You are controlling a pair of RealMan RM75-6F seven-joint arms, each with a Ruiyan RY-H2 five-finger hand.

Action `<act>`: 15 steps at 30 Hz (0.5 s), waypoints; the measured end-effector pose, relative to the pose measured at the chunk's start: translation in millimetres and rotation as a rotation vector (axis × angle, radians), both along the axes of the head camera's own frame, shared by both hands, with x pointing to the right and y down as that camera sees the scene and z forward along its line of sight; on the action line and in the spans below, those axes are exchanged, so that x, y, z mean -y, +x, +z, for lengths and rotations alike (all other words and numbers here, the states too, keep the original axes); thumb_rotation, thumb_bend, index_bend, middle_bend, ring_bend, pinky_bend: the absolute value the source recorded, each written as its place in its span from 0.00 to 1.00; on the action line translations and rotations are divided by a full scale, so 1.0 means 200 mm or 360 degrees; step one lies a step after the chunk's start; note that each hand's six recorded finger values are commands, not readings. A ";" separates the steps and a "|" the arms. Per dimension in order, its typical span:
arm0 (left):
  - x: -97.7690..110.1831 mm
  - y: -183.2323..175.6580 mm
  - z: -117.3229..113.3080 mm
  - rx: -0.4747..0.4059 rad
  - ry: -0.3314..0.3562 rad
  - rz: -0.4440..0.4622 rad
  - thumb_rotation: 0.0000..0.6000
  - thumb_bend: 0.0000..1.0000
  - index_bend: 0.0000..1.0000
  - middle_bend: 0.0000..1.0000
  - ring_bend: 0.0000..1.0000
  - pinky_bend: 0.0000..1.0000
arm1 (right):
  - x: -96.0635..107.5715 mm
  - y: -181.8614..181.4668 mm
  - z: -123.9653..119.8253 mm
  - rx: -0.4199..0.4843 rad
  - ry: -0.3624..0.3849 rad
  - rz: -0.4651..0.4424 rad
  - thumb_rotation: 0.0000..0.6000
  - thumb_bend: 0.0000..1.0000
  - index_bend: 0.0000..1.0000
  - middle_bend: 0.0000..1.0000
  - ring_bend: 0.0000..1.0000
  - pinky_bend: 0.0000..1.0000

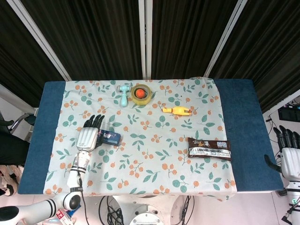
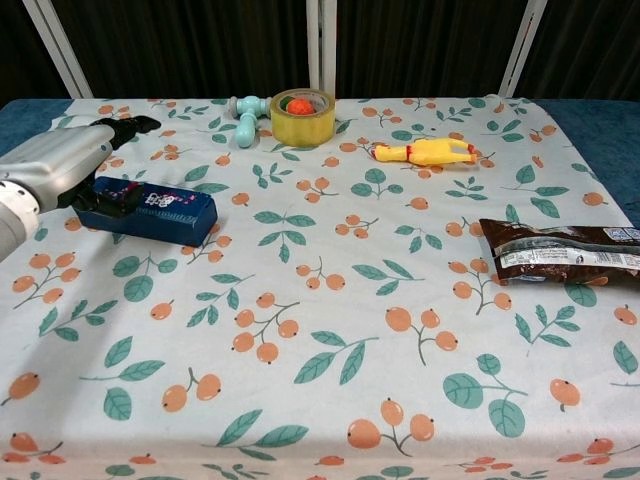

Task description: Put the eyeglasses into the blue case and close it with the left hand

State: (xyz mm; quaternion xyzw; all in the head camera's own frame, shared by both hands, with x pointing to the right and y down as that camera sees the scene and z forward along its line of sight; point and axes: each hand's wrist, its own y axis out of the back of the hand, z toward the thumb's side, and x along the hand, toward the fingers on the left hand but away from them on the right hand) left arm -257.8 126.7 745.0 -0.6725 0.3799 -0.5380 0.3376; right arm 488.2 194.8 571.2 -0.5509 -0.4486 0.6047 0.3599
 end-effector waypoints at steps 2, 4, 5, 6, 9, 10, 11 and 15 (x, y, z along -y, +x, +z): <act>0.01 0.00 0.02 0.0016 -0.0005 -0.0001 1.00 0.46 0.02 0.02 0.02 0.15 | 0.00 0.00 0.00 -0.0002 0.0005 0.0004 1.00 0.20 0.00 0.00 0.00 0.00; 0.01 0.01 0.03 0.0026 -0.0010 -0.0005 1.00 0.44 0.01 0.02 0.02 0.15 | 0.00 0.01 -0.01 -0.0003 0.0013 0.0007 1.00 0.20 0.00 0.00 0.00 0.00; 0.01 0.01 0.03 0.0031 -0.0012 -0.0006 1.00 0.43 0.01 0.02 0.02 0.15 | 0.00 0.01 -0.01 -0.0003 0.0015 0.0007 1.00 0.20 0.00 0.00 0.00 0.00; 0.01 0.01 0.04 0.0034 -0.0011 -0.0006 1.00 0.42 0.01 0.02 0.02 0.15 | 0.00 0.01 -0.01 -0.0003 0.0017 0.0007 1.00 0.20 0.00 0.00 0.00 0.00; 0.02 0.01 0.03 0.0034 -0.0004 -0.0011 1.00 0.42 0.01 0.02 0.02 0.15 | 0.01 0.01 -0.01 -0.0001 0.0017 0.0006 1.00 0.20 0.00 0.00 0.00 0.00; 0.02 0.01 0.03 0.0032 0.0000 -0.0012 1.00 0.41 0.01 0.02 0.02 0.15 | 0.01 0.01 -0.01 0.0001 0.0017 0.0006 1.00 0.20 0.00 0.00 0.00 0.00; 0.02 0.01 0.02 0.0027 0.0005 -0.0014 1.00 0.41 0.01 0.02 0.02 0.15 | 0.01 0.00 -0.01 0.0002 0.0018 0.0005 1.00 0.20 0.00 0.00 0.00 0.00; 0.02 0.00 -0.03 -0.0005 0.0037 -0.0018 1.00 0.37 0.01 0.02 0.02 0.15 | 0.01 0.00 -0.02 0.0010 0.0032 0.0004 1.00 0.20 0.00 0.00 0.00 0.00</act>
